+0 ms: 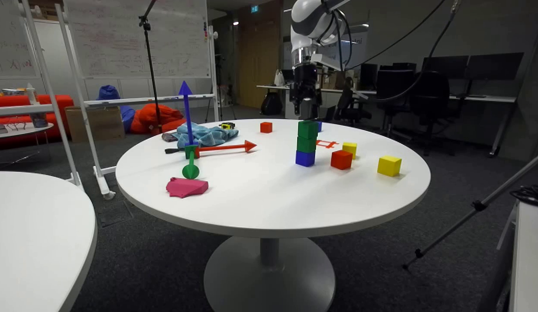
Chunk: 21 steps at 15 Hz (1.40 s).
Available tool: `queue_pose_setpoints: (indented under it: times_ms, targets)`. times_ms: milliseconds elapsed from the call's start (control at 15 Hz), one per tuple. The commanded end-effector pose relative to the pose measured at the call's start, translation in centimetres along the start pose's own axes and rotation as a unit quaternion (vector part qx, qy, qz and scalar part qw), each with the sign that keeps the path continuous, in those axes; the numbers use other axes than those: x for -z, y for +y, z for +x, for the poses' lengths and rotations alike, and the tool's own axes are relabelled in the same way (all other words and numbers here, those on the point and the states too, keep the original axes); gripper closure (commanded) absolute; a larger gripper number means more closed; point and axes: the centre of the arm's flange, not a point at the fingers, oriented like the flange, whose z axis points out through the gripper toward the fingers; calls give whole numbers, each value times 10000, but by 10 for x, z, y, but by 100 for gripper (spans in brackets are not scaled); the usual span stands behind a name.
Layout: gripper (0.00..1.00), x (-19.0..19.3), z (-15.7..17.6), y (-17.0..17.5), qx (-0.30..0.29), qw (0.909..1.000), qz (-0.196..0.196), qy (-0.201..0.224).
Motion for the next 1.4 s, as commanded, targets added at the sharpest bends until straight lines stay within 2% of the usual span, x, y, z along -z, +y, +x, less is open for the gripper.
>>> queue_pose_setpoints:
  times_ms: [0, 400, 667, 1067, 1133, 1200, 1333]
  targets:
    - [0, 0, 0, 4, 59, 9998, 171, -104]
    - [0, -13, -4, 6, -14, 9995, 286, -143]
    - [0, -25, -16, 6, -120, 9998, 161, 66]
    - [0, -41, -15, 8, -126, 9996, 163, 194]
    - [25, -42, -15, 9, -119, 9996, 168, 193]
    - [26, -43, -15, 9, -111, 9996, 161, 184]
    - [41, -43, -15, 9, -116, 9997, 164, 158]
